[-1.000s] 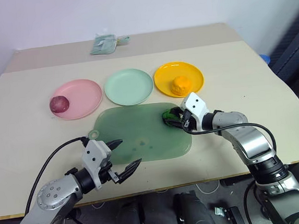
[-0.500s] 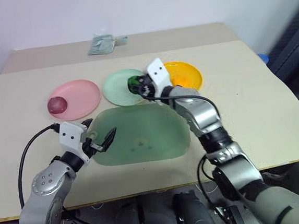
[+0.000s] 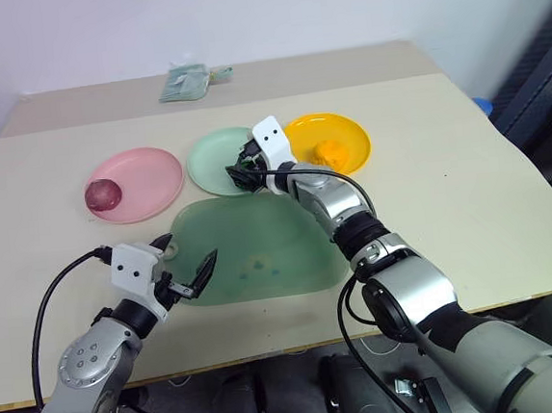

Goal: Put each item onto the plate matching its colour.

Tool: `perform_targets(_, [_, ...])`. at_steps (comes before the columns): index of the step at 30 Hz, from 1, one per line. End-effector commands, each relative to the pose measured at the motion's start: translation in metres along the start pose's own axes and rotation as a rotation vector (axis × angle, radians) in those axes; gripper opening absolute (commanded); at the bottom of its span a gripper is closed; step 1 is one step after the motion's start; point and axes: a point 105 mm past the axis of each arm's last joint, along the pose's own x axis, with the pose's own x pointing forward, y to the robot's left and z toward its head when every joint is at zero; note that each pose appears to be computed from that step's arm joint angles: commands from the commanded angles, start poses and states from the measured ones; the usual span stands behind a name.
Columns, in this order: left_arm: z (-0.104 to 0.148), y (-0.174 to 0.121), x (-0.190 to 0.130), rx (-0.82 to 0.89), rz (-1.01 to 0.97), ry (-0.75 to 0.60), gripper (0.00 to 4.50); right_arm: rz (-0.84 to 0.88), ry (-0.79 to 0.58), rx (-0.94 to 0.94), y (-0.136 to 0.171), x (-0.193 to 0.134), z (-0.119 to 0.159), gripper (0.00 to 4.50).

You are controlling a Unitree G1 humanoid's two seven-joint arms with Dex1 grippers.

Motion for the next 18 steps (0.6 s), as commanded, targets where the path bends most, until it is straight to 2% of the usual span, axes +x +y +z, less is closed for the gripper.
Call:
perform_targets(1, [0.010, -0.001, -0.002, 0.029, 0.006, -0.030, 4.50, 0.047, -0.145, -0.076, 0.001, -0.010, 0.033, 4.46])
perform_targets(5, [0.009, 0.015, -0.006, 0.052, 0.066, -0.028, 4.50, 0.121, -0.207, -0.131, -0.010, -0.062, 0.031, 4.46])
perform_targets(9, [0.004, 0.031, -0.017, 0.076, 0.098, 0.003, 4.50, 0.162, -0.163, -0.147, -0.026, -0.122, 0.017, 4.46])
perform_targets(14, [-0.001, 0.045, -0.030, 0.101, 0.099, 0.044, 4.50, 0.163, 0.024, -0.094, -0.046, -0.205, -0.024, 4.46])
perform_targets(18, [-0.005, 0.047, -0.036, 0.102, 0.089, 0.065, 4.50, 0.115, 0.102, -0.056, -0.054, -0.238, -0.038, 4.46])
